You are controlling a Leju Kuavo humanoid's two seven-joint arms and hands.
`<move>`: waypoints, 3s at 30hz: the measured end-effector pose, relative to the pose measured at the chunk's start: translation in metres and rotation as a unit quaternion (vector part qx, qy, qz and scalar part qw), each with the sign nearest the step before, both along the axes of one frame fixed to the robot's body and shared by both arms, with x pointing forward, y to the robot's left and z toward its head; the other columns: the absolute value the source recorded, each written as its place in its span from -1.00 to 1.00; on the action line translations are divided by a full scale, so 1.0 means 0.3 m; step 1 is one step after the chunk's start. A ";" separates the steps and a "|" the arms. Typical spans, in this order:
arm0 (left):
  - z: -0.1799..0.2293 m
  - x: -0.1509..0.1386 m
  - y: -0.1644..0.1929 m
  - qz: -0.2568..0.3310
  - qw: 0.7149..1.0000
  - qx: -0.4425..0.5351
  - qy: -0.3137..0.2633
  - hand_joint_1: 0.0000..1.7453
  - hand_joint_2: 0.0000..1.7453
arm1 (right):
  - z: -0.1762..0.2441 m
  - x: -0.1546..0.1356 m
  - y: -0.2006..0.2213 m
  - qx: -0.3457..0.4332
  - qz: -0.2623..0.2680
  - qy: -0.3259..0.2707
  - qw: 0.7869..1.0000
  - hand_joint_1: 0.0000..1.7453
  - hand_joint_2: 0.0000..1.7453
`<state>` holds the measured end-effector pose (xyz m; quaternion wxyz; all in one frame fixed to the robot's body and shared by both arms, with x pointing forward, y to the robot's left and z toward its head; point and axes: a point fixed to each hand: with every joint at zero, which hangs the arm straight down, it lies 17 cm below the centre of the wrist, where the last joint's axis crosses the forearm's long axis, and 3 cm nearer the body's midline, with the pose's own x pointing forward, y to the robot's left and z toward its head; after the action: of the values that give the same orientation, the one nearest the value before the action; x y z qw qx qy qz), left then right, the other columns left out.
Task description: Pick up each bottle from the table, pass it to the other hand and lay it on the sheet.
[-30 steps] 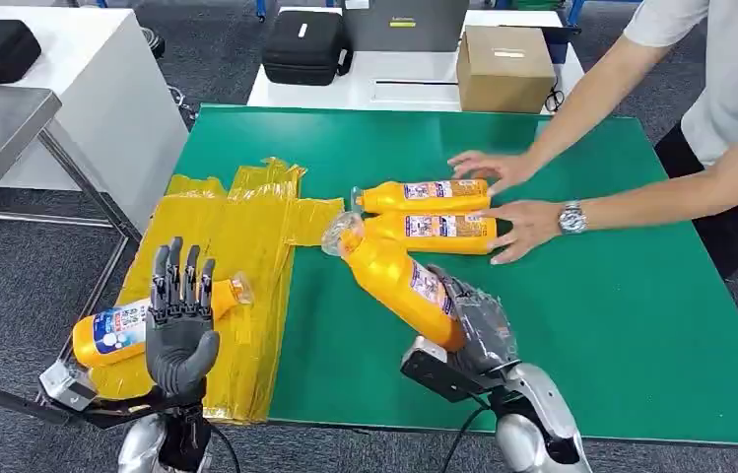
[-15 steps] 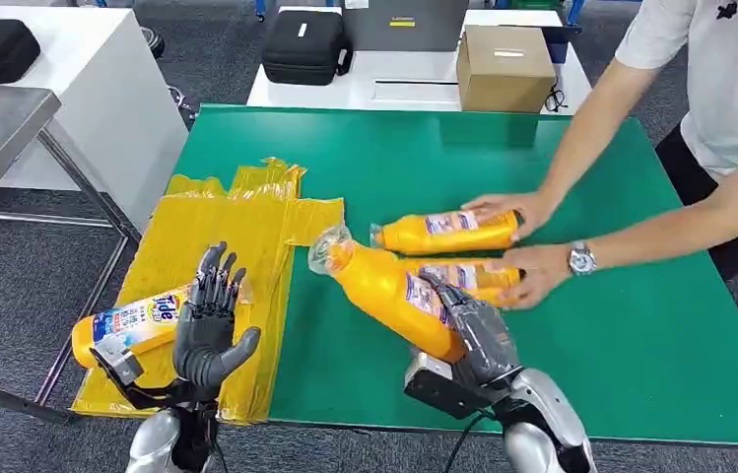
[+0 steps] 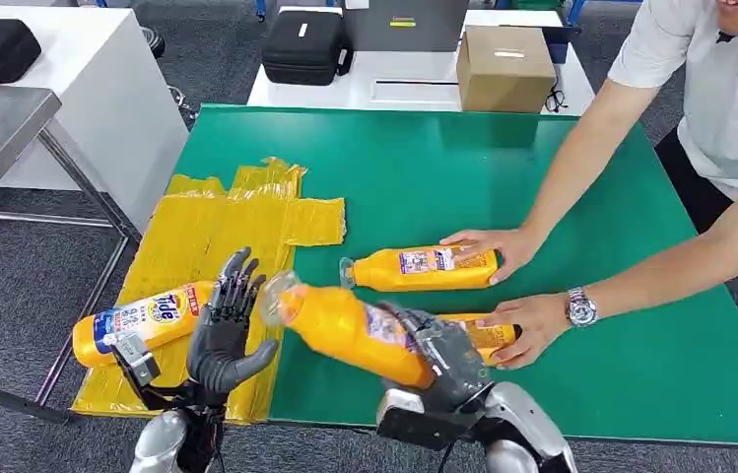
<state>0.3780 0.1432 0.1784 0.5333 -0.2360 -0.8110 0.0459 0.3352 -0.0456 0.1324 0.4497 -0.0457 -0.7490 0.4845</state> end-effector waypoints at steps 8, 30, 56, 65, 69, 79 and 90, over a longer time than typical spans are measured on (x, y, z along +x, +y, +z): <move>-0.027 -0.022 -0.086 -0.049 0.998 0.030 0.018 -1.00 1.00 | -0.017 -0.034 0.082 -0.009 0.035 -0.005 0.999 1.00 1.00; -0.097 -0.091 -0.211 -0.126 0.988 0.081 0.044 -1.00 1.00 | -0.023 -0.045 0.159 -0.017 0.077 -0.015 0.997 1.00 1.00; -0.119 -0.141 -0.217 -0.137 0.985 0.099 0.025 1.00 1.00 | -0.147 -0.075 0.213 -0.087 0.116 0.004 0.989 -1.00 1.00; -0.092 -0.151 -0.231 -0.138 0.986 0.097 0.004 0.98 1.00 | -0.214 -0.090 0.214 -0.106 0.116 0.026 0.987 -1.00 1.00; -0.065 -0.148 -0.225 -0.134 0.987 0.092 -0.010 0.96 1.00 | -0.242 -0.091 0.208 -0.115 0.114 0.035 0.986 -1.00 1.00; -0.004 -0.149 -0.202 -0.121 0.989 0.078 -0.040 0.98 1.00 | -0.272 -0.061 0.181 -0.129 0.087 0.039 0.987 -1.00 1.00; 0.045 -0.159 -0.182 -0.113 0.990 0.064 -0.063 0.96 1.00 | -0.264 0.006 0.127 -0.147 0.032 0.010 0.989 -1.00 1.00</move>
<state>0.3302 0.0885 0.1918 0.4974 -0.2935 -0.8123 -0.0817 0.3369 -0.0074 0.0533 0.4303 -0.0824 -0.6662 0.6036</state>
